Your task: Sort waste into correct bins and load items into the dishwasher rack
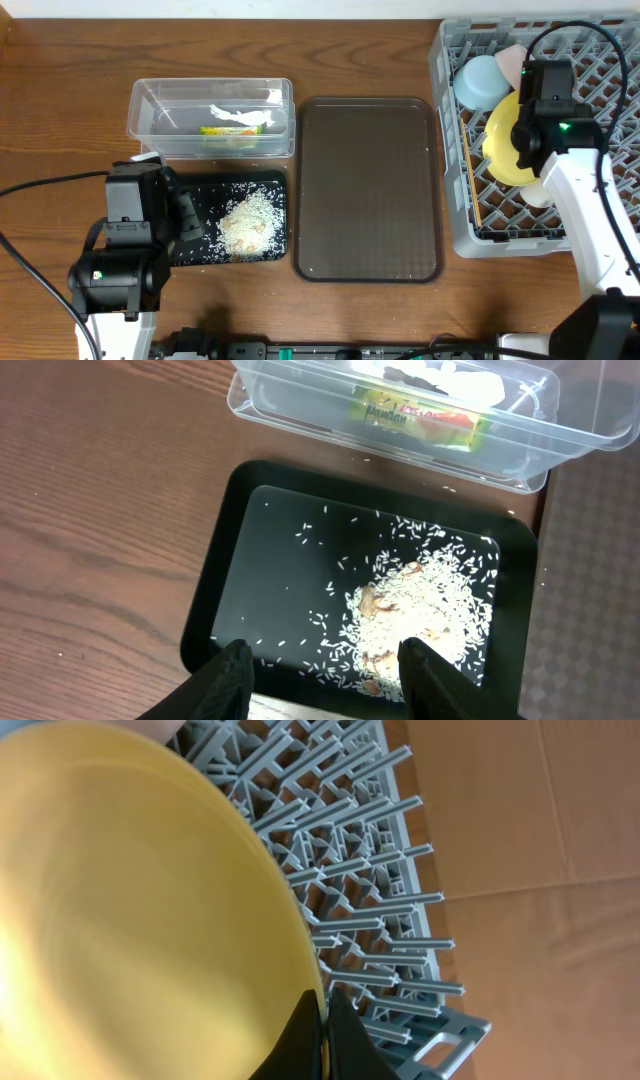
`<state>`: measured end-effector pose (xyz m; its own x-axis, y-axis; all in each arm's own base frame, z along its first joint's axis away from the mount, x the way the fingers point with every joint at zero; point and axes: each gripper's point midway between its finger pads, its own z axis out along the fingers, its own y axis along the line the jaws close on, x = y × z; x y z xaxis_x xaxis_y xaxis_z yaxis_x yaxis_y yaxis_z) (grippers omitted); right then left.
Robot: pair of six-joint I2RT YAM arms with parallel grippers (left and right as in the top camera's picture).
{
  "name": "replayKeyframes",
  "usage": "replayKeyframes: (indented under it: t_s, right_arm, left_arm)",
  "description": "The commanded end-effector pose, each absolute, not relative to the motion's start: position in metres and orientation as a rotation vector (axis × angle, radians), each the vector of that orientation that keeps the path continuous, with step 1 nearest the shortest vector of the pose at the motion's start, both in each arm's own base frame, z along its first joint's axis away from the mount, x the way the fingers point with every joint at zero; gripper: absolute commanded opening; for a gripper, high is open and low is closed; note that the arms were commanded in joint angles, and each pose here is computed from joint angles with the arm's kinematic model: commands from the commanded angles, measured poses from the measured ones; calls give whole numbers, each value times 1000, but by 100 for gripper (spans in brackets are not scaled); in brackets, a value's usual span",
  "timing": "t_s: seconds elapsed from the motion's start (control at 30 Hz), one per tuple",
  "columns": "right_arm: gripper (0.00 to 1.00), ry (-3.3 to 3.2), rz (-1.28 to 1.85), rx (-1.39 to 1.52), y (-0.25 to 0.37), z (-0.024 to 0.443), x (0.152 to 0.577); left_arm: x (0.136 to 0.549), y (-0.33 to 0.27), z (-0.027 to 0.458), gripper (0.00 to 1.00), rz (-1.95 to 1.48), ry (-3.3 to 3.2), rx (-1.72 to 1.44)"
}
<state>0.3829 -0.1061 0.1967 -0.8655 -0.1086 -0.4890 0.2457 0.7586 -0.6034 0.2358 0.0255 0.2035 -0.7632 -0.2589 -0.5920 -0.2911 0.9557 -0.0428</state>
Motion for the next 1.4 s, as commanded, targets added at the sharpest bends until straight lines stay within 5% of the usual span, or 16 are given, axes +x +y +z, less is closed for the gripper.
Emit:
replayKeyframes:
  t_s: [0.0,0.07,0.17,0.3,0.53,0.6,0.77,0.9,1.13,1.2,1.37]
  right_arm:
    - [7,2449,-716,150,-74,188,392]
    - [18,2455,-652,135,-65,187,394]
    - [53,2452,-519,144,-53,192,393]
    - [73,2428,-276,118,-36,209,390]
    - [79,2420,282,-116,31,226,367]
    - [80,2470,321,-121,36,218,358]
    - [65,2596,291,-33,28,195,338]
    - [67,2648,263,58,23,184,321]
    - [82,2532,229,46,20,183,287]
    - [99,2459,214,40,19,186,278]
    - [99,2328,201,25,20,193,253]
  left_arm:
    - [235,26,202,50,71,2480,-405]
    - [234,26,202,55,71,2481,-405]
    - [235,26,202,61,71,2480,-405]
    - [238,22,208,62,40,2460,-394]
    - [260,-8,215,66,-172,2428,-261]
    - [259,-18,206,66,-222,2481,-200]
    - [230,-23,182,70,-254,2652,-228]
    - [207,-23,189,70,-241,2647,-192]
    - [165,-17,239,74,-199,2339,-136]
    - [157,-18,253,82,-201,2232,-120]
    - [143,-24,277,84,-239,2069,-78]
